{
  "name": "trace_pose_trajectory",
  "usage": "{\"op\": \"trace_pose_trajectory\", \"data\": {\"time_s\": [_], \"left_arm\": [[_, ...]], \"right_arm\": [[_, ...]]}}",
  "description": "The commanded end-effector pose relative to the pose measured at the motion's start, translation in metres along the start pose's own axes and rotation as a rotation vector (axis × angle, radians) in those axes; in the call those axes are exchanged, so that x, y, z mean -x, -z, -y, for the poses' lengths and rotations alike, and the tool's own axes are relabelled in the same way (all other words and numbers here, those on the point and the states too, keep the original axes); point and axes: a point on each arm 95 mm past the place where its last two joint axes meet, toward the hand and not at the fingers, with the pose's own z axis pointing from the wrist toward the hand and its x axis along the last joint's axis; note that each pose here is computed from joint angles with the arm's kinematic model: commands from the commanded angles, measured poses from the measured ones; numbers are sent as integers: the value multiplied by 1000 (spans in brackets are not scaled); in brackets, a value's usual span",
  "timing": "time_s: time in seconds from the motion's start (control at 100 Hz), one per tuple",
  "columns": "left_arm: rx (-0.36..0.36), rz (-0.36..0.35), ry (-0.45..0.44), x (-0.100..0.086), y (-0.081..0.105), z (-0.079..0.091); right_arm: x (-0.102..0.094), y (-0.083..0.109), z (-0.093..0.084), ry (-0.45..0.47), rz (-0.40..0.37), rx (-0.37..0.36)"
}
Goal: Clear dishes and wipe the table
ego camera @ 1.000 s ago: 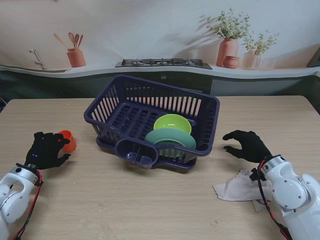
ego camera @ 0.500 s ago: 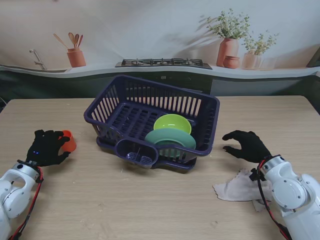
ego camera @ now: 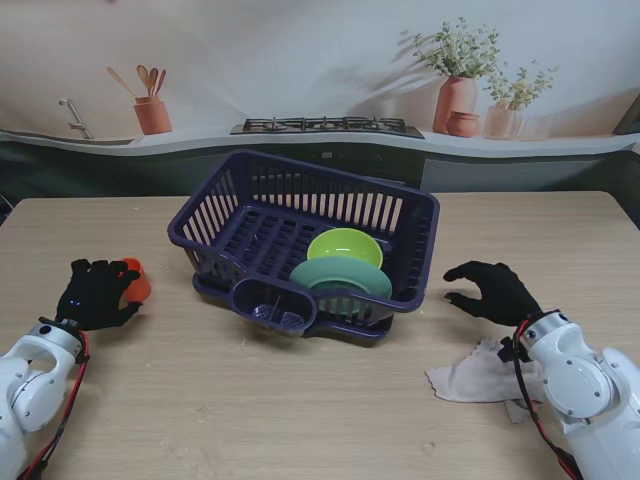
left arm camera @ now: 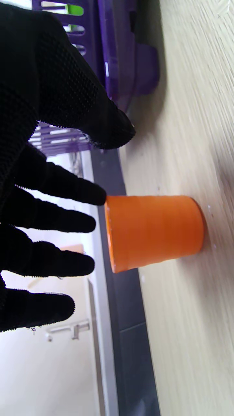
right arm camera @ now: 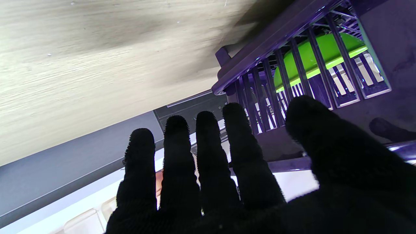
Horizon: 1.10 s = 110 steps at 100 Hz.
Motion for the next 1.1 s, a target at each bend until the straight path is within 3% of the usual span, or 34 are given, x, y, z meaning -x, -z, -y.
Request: {"op": "trace_pose_trajectory", "data": {"time_s": [0.0, 0.28, 1.09], "left_arm": [[1, -8, 5, 0, 2, -6], [-45, -24, -1, 3, 4, -2], [-9, 36, -9, 0, 6, -18]], "right_arm": [[-2, 1, 3, 0, -2, -17], [-2, 1, 3, 0, -3, -18], [-2, 1, 2, 0, -3, -16]]}}
